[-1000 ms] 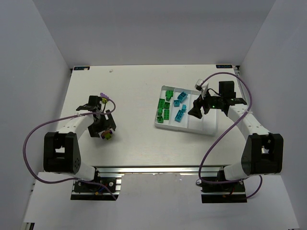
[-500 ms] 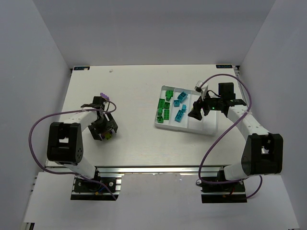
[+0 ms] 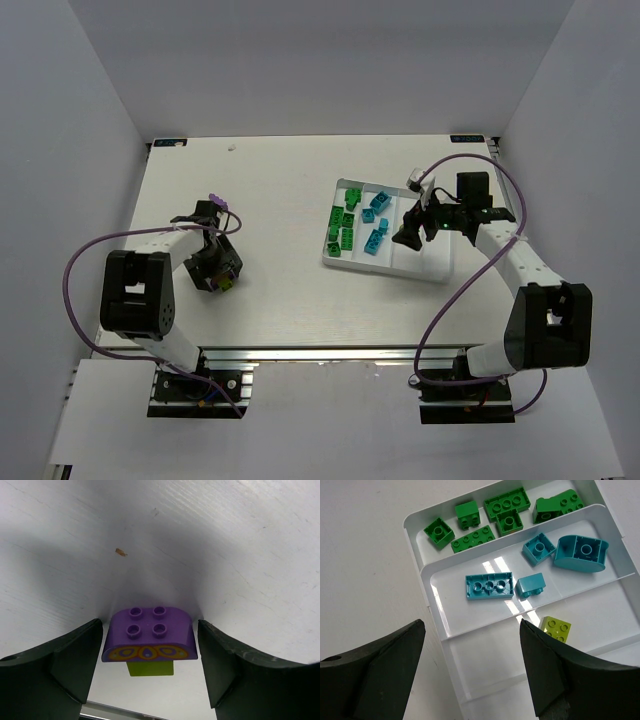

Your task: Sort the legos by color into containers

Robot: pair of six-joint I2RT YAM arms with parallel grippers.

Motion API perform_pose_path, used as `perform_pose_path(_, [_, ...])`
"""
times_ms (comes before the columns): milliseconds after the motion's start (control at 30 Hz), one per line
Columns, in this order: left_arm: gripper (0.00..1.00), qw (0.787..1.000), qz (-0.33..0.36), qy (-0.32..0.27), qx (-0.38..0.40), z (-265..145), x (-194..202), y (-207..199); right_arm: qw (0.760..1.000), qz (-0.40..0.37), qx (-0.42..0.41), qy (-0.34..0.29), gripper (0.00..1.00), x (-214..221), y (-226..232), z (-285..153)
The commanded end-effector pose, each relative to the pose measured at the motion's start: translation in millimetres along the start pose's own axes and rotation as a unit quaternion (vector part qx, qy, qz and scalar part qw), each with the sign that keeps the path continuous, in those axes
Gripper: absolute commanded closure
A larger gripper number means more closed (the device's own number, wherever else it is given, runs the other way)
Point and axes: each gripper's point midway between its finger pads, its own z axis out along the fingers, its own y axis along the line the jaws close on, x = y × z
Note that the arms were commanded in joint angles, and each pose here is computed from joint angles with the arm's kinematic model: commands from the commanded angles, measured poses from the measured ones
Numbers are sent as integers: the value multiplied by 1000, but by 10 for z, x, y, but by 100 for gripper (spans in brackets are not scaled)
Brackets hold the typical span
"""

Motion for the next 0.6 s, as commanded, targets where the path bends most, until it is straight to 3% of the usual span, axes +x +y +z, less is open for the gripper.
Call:
perform_pose_path(0, [15, 1000, -7, -19, 5, -21, -85, -54, 1000, -17, -4, -18, 19, -83, 41, -44])
perform_pose_path(200, [33, 999, -19, -31, 34, -87, -129, -148, 999, -9, -36, -29, 19, -138, 172, -51])
perform_pose_path(233, [44, 998, -21, -28, 49, -122, -119, -200, 997, -4, -60, -41, 19, -178, 256, -50])
perform_pose_path(367, [68, 989, -41, -39, 135, -422, -159, -526, 991, 48, -121, -41, 22, -232, 579, 7])
perform_pose_path(500, [74, 963, -64, -46, 257, -837, -176, -1043, 980, 93, -171, -40, 24, -469, 997, 223])
perform_pose_path(567, [75, 943, -82, -47, 320, -1085, -148, -1349, 972, 163, -165, -33, 22, -618, 1134, 349])
